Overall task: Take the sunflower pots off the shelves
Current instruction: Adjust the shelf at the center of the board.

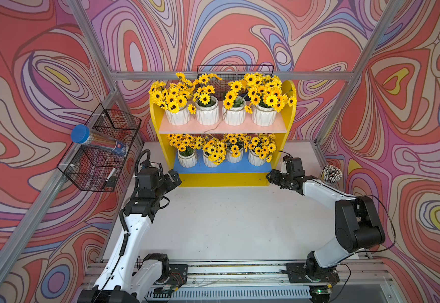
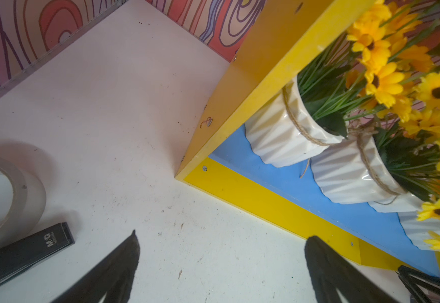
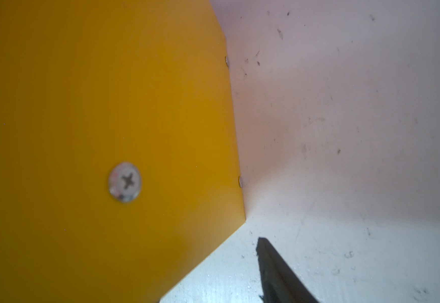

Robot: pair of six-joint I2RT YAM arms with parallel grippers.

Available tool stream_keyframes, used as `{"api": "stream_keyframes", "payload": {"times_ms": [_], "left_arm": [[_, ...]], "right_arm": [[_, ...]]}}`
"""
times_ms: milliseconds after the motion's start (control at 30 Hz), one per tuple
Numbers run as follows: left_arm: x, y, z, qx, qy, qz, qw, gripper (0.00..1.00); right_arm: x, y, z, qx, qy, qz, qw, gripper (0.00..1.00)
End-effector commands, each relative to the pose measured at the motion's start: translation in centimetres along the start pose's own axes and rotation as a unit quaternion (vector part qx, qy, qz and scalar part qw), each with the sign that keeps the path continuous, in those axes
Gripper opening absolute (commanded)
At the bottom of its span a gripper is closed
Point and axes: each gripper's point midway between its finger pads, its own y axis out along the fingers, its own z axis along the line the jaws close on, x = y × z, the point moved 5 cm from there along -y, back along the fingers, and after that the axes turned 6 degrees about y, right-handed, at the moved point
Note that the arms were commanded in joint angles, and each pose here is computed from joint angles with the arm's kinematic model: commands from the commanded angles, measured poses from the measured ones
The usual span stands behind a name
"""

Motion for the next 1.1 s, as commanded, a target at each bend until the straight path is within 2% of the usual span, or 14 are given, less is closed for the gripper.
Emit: {"api": "stream_keyframes", "payload": {"times_ms": [0,167,333,533,733,867,967,1067], "left_arm": [[0.5,-1.7,0.0,0.002,0.008,-0.005,1.0,1.0],[-0.5,-3.1,-0.3,-0.02,0.016,0.011,1.0,1.0],[-1.8,-4.8,-0.6,-0.053,0.016,0.027,0.998,1.0],[-2.4,-7.5,-1.8,-0.115,0.038,0.018,0.993,1.0],[-2.3,-9.9,-4.0,-0.209,0.069,0.001,0.976,0.97],[-2.0,-10.8,-4.5,-0.229,0.085,-0.019,0.97,0.97],[-1.5,-11.1,-4.8,-0.241,0.092,-0.035,0.966,0.98],[-1.3,-10.9,-5.2,-0.251,0.097,-0.034,0.962,0.98]], "right_arm": [[6.5,-1.2,0.4,0.0,0.007,-0.121,0.993,0.6],[6.1,-2.3,0.4,-0.01,0.007,-0.111,0.994,0.68],[3.5,-4.3,-0.2,-0.008,0.017,-0.092,0.996,0.75],[-0.4,-7.9,1.6,-0.001,-0.026,-0.095,0.995,0.76],[-3.8,-12.7,5.1,0.007,-0.09,-0.135,0.987,0.75],[-5.3,-16.5,7.1,0.03,-0.123,-0.173,0.977,0.74],[-5.0,-19.5,9.7,0.048,-0.158,-0.214,0.963,0.78],[-3.8,-21.2,12.8,0.066,-0.195,-0.25,0.946,0.9]]}}
